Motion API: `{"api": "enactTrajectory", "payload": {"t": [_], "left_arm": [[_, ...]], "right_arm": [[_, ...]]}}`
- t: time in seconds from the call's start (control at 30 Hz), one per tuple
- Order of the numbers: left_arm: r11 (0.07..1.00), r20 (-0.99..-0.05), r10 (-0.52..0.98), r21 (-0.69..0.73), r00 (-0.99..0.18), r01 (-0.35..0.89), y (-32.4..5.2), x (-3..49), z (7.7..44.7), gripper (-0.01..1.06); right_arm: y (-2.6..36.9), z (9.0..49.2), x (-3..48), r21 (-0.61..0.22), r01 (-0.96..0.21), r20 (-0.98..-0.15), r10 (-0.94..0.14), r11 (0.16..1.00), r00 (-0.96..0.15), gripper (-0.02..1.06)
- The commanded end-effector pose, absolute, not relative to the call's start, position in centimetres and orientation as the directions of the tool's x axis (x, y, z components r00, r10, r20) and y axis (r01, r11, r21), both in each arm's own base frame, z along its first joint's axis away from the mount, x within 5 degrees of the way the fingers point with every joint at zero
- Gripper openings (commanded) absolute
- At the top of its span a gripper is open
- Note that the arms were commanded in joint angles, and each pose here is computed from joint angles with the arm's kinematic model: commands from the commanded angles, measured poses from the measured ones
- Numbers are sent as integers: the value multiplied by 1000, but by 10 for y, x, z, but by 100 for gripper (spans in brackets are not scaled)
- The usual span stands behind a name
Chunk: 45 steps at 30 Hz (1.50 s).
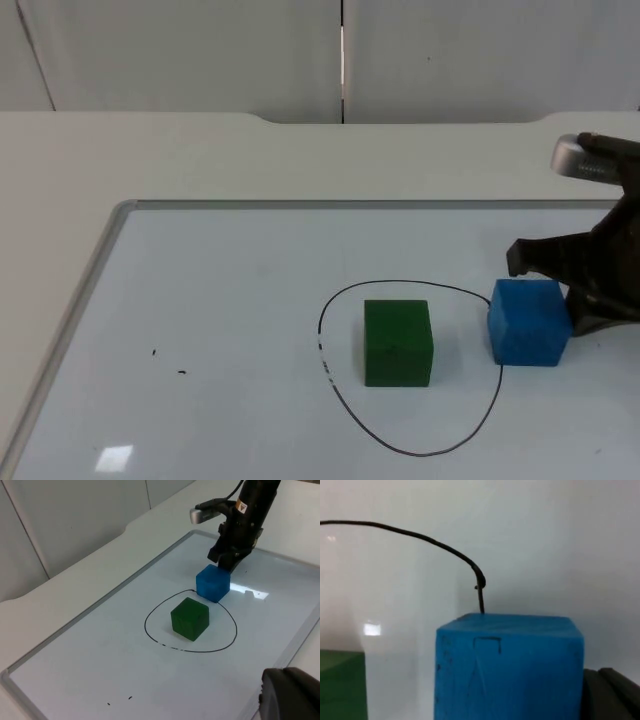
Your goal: Push the two cubes into the marked area.
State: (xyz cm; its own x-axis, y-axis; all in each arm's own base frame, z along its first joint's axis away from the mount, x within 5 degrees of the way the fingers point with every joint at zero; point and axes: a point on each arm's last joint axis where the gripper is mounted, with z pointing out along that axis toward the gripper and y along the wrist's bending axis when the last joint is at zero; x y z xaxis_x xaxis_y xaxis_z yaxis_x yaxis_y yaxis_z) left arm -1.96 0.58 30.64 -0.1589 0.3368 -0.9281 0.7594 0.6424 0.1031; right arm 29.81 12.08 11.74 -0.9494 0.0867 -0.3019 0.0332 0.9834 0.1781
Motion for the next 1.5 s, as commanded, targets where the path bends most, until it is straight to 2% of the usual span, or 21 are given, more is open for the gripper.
{"api": "enactTrajectory", "payload": {"t": [0.0,0.33,0.47,0.83,1.0,1.23,1.47], "left_arm": [[636,-929,335,99,-159,765,6,-20,306,0],[637,-928,338,101,-159,764,6,-20,305,0],[637,-928,338,101,-159,764,6,-20,305,0],[637,-928,338,101,-159,764,6,-20,305,0],[637,-928,338,101,-159,764,6,-20,305,0],[637,-927,339,100,-161,765,6,-20,305,0],[636,-926,341,100,-162,765,6,-20,305,0]], "right_arm": [[127,114,299,184,18,-317,76,983,-945,0],[137,104,301,194,0,-341,68,981,-938,0],[137,106,306,214,1,-389,86,977,-917,0],[146,116,316,239,-15,-432,93,971,-897,0],[155,108,318,217,-29,-387,59,976,-920,0],[160,106,315,220,-38,-382,50,975,-923,0],[173,109,313,250,-64,-427,51,966,-903,0]]}}
